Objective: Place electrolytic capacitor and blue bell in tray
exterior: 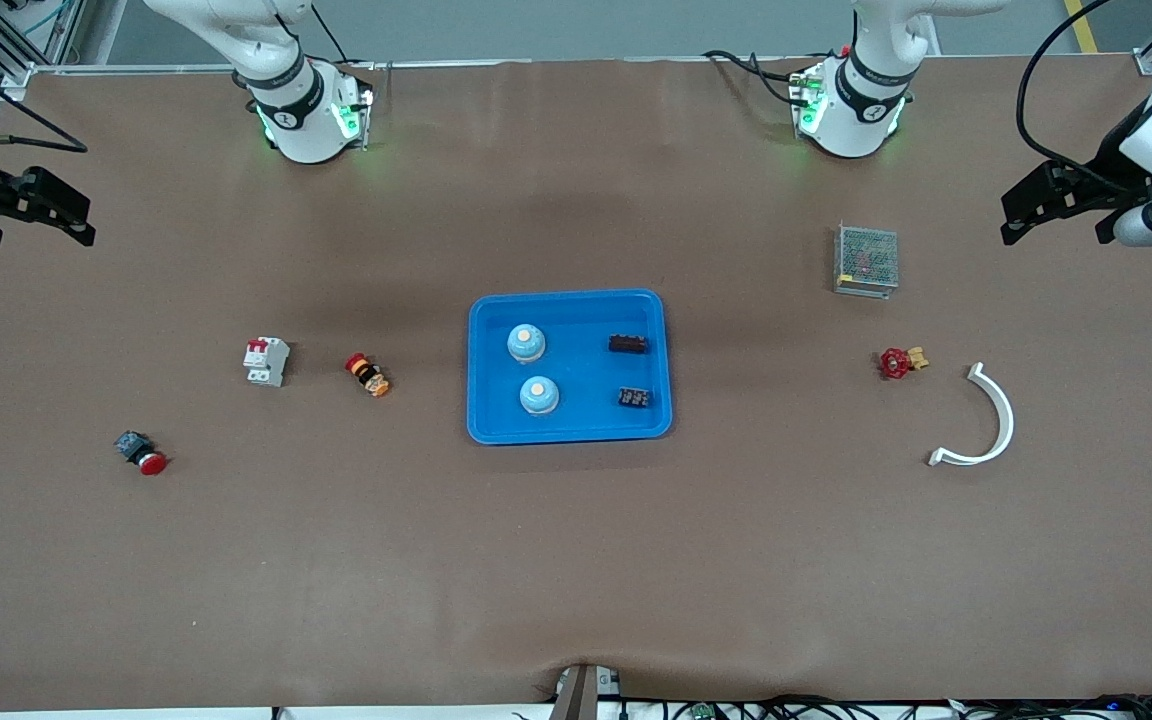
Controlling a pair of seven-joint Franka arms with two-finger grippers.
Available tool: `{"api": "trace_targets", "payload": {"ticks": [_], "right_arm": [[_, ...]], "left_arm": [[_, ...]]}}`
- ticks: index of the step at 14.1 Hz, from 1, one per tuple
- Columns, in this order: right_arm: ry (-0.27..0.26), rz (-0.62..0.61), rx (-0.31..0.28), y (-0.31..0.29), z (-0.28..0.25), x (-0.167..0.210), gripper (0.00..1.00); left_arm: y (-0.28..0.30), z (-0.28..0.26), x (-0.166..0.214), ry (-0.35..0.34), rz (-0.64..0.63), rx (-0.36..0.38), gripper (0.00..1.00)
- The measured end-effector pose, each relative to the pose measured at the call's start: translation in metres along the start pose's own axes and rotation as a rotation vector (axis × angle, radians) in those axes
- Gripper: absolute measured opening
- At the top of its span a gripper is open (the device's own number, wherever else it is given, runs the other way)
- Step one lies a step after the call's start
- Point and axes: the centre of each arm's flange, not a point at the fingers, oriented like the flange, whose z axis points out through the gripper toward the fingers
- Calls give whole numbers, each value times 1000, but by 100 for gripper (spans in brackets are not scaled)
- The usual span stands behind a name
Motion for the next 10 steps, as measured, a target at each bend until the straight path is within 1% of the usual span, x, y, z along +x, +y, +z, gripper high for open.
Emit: {"api": "trace_targets", "payload": {"ticks": [3, 10], "right_arm": [[4, 2, 11, 0, 0, 0, 100], [19, 6, 13, 2, -6, 1, 100]], "left_arm": [[0, 0, 0, 0, 0, 0, 100], [0, 0, 0, 1, 0, 0, 100]]}}
